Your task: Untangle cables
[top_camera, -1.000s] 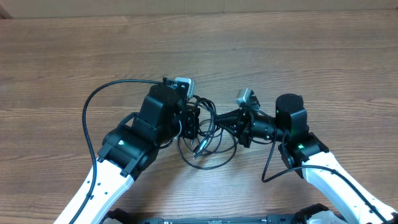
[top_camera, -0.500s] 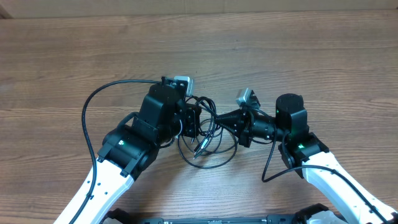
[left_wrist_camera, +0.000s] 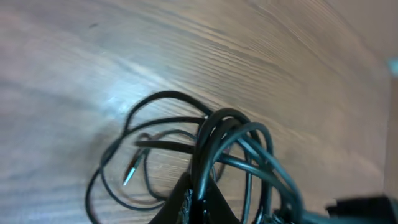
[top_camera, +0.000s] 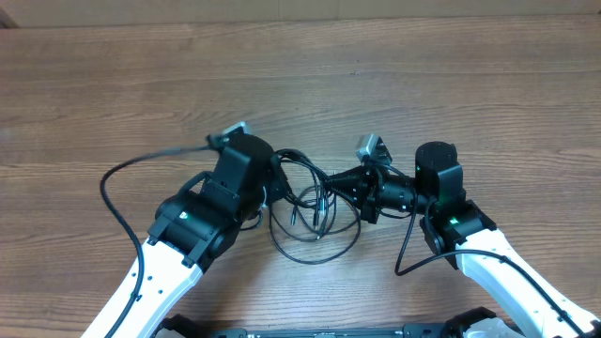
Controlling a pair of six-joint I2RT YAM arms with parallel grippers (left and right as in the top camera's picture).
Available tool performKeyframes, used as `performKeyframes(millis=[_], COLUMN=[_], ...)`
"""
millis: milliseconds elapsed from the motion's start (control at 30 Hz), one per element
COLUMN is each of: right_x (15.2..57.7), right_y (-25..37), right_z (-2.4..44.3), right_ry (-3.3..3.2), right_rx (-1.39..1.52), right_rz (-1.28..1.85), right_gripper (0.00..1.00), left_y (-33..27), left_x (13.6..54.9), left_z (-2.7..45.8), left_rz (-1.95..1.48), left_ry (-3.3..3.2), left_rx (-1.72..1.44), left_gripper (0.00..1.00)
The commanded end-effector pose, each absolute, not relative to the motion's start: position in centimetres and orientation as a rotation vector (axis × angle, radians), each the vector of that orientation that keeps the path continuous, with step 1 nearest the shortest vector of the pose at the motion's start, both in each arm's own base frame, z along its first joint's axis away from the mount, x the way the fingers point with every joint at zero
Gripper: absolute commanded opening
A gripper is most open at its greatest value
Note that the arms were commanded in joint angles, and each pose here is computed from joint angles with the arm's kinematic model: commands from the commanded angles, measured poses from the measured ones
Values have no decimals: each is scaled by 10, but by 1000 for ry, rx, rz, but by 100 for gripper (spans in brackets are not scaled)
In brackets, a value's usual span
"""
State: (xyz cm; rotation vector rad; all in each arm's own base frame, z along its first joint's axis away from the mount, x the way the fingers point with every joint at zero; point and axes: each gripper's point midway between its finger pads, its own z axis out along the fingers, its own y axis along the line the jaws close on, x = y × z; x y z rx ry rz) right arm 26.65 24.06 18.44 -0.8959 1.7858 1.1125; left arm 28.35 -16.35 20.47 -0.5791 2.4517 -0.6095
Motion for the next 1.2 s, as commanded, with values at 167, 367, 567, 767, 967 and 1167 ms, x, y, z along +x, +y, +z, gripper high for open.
performKeyframes(millis=[167,367,567,767,967,1167], right_x=[265,265,267,268,268,268], right_y=[242,242,242,241,241,241], right_z=[189,189,189,188,188,188], right_ry=[1767,1768,1771,1776,1775,1775], right_rx=[-912,-911,-906,-900,-900,-900], right_rz=[1118,1118,1108,1100,1099,1100], right_gripper=[4,4,4,16,100,100], left_y=[-126,-124,-120,-119,-123,-151], left_x=[286,284,283,282,285,292], left_z=[198,196,195,194,197,208], left_rz=[-502,-494,-469,-418,-400,-515], left_ry=[2286,2277,2280,2324,2364,2409], left_rx=[-1089,-1130,-1127,-1016,-846,-561], left_gripper=[4,4,4,4,4,4])
